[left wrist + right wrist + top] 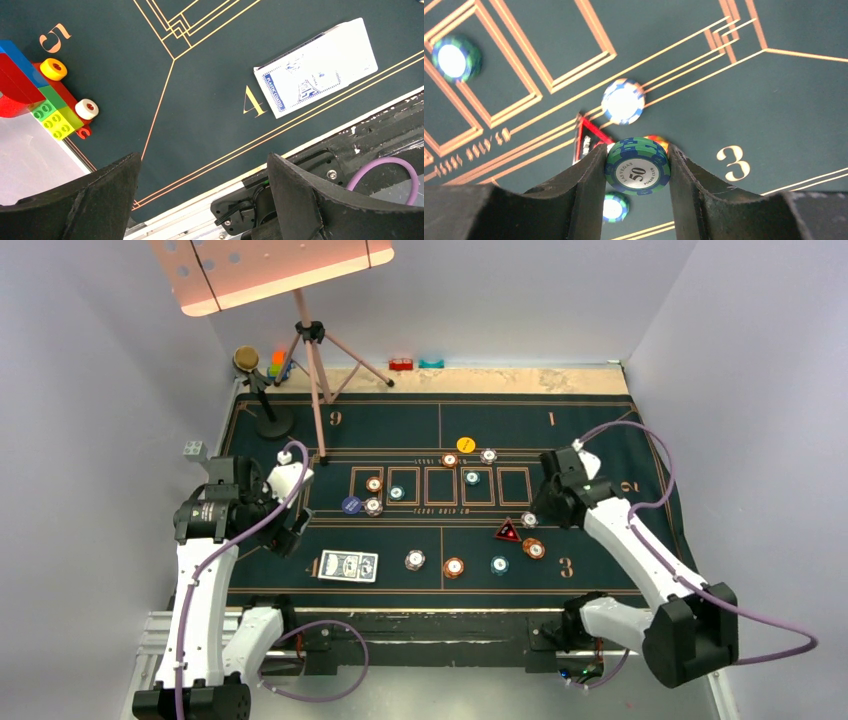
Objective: Distribute texas hold em gaming equipment
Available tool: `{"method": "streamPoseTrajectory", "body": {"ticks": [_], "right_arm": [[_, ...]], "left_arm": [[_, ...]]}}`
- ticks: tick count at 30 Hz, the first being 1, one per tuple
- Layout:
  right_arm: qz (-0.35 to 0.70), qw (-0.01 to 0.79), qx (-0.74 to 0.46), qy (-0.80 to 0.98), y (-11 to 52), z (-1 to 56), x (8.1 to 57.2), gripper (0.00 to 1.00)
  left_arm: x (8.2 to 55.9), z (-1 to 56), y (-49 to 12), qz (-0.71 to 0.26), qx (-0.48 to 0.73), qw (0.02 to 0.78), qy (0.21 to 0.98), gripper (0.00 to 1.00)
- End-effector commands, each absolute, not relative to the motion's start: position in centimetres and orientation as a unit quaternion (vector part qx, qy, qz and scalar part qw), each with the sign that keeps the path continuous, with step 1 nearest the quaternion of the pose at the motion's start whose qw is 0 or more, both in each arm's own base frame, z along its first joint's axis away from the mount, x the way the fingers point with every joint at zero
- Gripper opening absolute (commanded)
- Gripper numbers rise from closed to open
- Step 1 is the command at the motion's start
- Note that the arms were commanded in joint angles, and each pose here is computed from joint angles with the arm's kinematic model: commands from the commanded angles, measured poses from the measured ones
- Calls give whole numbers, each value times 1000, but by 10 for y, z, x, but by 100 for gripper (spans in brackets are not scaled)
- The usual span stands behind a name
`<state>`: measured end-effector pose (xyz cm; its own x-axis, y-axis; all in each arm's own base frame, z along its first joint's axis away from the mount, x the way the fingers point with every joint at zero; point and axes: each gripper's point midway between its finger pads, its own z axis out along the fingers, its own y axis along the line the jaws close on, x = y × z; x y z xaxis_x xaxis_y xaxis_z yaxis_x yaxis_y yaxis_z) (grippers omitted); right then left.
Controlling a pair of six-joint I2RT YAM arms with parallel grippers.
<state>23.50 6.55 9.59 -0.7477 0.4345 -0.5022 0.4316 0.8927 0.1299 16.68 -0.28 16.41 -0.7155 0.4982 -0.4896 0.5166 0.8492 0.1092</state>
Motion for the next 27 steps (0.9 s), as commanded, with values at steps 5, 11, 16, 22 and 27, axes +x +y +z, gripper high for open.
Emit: {"method": "streamPoseTrajectory", "body": {"ticks": [5, 11, 16, 22, 27], "right_arm": [[-30, 276, 303, 911, 8, 81, 260, 29], [-23, 248, 320, 914, 7, 60, 256, 46], [-18, 223, 328, 918, 12, 47, 249, 67], [-9, 226, 325, 918, 15, 52, 247, 76], [27, 279, 274, 920, 30, 95, 257, 77]], "left_arm": [[168, 163, -20, -60, 311, 274, 908, 100], [165, 152, -31, -94, 334, 264, 900, 100], [163, 150, -40, -112, 364, 276, 882, 100], [163, 152, -49, -118, 413, 287, 856, 100], [156, 137, -66, -131, 490, 276, 817, 100]]}}
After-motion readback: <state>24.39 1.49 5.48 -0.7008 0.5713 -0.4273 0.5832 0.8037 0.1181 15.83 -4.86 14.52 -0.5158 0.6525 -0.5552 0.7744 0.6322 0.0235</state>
